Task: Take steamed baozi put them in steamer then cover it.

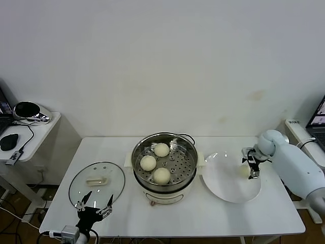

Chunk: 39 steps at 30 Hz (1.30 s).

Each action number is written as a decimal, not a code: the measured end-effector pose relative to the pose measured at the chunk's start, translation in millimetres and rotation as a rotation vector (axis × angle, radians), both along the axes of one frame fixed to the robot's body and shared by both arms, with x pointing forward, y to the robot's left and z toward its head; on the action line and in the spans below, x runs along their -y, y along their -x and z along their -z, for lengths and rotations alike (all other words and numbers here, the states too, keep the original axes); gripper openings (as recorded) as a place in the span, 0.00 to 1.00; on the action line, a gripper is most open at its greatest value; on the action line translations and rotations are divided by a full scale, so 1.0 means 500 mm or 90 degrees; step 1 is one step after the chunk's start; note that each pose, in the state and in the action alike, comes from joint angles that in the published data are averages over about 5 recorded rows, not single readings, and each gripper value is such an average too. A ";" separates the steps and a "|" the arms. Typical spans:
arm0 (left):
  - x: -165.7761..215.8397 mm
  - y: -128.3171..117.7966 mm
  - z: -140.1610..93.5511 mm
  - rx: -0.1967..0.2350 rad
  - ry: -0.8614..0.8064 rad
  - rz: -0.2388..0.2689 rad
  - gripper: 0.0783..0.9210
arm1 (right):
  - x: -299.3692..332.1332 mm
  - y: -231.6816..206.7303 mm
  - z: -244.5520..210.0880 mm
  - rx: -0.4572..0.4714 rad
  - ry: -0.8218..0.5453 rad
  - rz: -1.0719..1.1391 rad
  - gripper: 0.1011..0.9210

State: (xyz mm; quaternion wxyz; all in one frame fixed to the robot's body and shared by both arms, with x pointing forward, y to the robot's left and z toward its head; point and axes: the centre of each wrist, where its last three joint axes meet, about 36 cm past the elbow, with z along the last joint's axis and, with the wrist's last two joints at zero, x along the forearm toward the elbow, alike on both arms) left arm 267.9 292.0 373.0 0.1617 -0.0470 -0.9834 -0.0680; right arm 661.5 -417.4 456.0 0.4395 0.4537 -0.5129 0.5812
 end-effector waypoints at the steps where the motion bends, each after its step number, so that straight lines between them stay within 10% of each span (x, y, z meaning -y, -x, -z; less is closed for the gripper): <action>1: 0.000 0.000 0.000 0.000 0.000 0.000 0.88 | 0.000 -0.001 0.001 0.000 0.000 0.000 0.88; 10: 0.001 -0.001 0.000 0.000 0.001 0.000 0.88 | 0.001 -0.002 0.002 0.004 0.003 0.001 0.85; 19: 0.001 0.000 0.001 0.000 0.001 0.000 0.88 | 0.004 0.002 -0.001 0.004 -0.002 0.009 0.60; 39: -0.004 -0.011 -0.013 0.022 -0.010 -0.008 0.88 | -0.072 -0.014 -0.212 0.035 -0.081 -0.006 0.55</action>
